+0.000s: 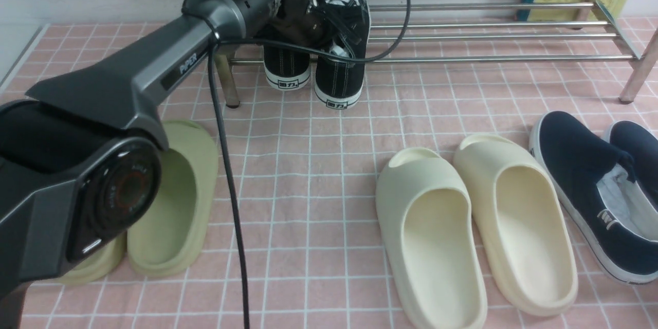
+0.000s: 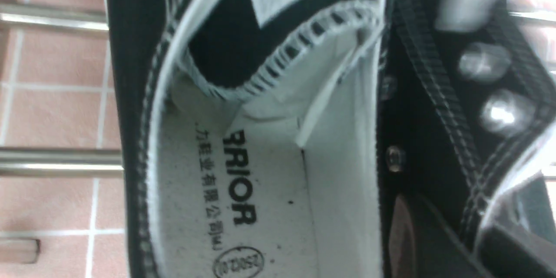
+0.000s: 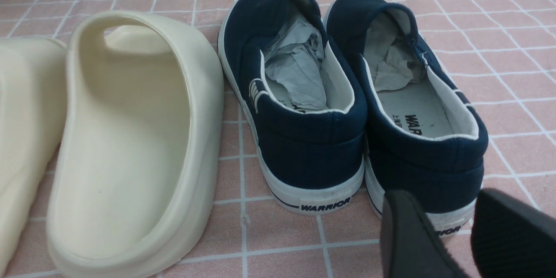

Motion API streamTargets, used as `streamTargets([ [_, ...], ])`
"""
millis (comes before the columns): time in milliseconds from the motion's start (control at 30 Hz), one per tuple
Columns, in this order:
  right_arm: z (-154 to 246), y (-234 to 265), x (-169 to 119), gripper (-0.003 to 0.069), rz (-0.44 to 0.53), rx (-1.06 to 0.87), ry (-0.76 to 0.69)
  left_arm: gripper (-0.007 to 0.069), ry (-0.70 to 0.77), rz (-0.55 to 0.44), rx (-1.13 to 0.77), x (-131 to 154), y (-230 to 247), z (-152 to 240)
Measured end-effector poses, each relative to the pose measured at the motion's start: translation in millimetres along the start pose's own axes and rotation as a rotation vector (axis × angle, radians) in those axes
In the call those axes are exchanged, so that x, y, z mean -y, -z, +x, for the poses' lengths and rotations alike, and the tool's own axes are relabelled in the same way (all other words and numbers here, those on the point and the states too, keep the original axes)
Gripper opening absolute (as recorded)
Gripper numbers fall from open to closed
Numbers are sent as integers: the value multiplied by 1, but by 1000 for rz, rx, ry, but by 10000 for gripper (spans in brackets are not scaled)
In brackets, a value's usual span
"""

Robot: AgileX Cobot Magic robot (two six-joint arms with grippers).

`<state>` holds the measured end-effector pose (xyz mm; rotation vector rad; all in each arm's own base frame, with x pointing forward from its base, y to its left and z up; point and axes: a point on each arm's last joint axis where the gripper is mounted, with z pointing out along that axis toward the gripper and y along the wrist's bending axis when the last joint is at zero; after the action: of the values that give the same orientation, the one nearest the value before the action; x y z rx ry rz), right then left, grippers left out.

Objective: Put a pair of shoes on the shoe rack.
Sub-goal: Use the left arm to put a shoe into the shoe rack

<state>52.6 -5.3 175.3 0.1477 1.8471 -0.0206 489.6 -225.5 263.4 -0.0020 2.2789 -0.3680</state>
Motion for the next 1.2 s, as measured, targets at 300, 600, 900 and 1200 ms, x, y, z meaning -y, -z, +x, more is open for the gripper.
streamTargets([
  [300,0,0,0,240,0,0,0,383,-34,-30,-41,1,31,-12],
  [600,0,0,0,240,0,0,0,354,-241,-104,-250,-3,101,-20],
  [900,0,0,0,240,0,0,0,9,-333,-28,-499,2,65,35],
  [1200,0,0,0,240,0,0,0,2,-227,58,-343,16,22,42],
])
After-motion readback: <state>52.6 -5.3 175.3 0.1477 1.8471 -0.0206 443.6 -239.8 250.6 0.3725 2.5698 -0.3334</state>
